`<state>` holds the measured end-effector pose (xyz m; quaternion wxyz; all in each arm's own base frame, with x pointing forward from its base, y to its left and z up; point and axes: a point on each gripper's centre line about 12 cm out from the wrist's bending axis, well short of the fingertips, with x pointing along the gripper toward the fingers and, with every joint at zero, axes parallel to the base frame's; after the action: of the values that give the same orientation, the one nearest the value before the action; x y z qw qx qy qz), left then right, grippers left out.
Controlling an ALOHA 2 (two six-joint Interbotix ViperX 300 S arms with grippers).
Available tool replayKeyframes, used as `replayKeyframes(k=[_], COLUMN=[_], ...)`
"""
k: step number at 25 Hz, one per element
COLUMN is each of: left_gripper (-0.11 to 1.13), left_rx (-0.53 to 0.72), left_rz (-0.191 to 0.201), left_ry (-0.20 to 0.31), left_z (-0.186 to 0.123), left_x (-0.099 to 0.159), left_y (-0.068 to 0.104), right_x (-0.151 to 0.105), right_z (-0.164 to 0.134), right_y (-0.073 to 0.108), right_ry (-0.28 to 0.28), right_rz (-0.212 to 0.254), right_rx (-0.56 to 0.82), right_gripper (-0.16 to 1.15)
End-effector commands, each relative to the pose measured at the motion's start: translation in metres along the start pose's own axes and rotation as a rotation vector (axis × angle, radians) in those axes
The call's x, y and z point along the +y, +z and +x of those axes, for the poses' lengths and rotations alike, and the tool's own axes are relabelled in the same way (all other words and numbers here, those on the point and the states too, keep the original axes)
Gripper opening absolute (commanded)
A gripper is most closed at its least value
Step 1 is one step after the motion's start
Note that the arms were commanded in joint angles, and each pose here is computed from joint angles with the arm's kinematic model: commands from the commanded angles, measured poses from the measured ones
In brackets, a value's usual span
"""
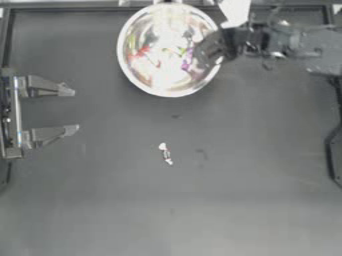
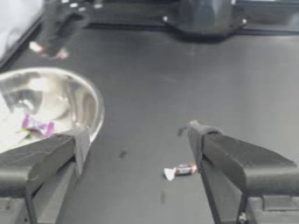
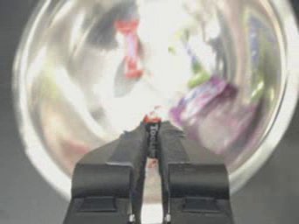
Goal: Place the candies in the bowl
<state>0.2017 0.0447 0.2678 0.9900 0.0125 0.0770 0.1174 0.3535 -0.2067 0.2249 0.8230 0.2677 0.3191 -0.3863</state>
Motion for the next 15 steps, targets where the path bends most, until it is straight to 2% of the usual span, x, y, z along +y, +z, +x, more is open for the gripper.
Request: replayKeyframes(k=[1,6,12,15], left_gripper=[0.98,0.98,0.98,0.98], left_rx=[-0.01,-0.01,-0.007,-0.005], left_rz=[-0.003,-0.003,-0.003,-0.003], left_ry=[0.003,0.004,0.003,0.003], left_z=[0.001,0.002,0.002,0.002], left_x=[0.0,0.001,0.0,0.0], left_y=[0.004,0.004,0.003,0.003], right_x=[0.004,0.007,0.009,0.01], right_z=[0.007,0.034,0.054,0.057], right_y=[0.028,0.042,0.044,0.043], right_ry=[0.012,0.008,0.017,0.02], right_rz=[-0.014,-0.06,-0.094,-0.13], right_rx=[-0.039,-0.023,0.001,0.003], right_gripper=[0.42,0.43,0.46,0.58])
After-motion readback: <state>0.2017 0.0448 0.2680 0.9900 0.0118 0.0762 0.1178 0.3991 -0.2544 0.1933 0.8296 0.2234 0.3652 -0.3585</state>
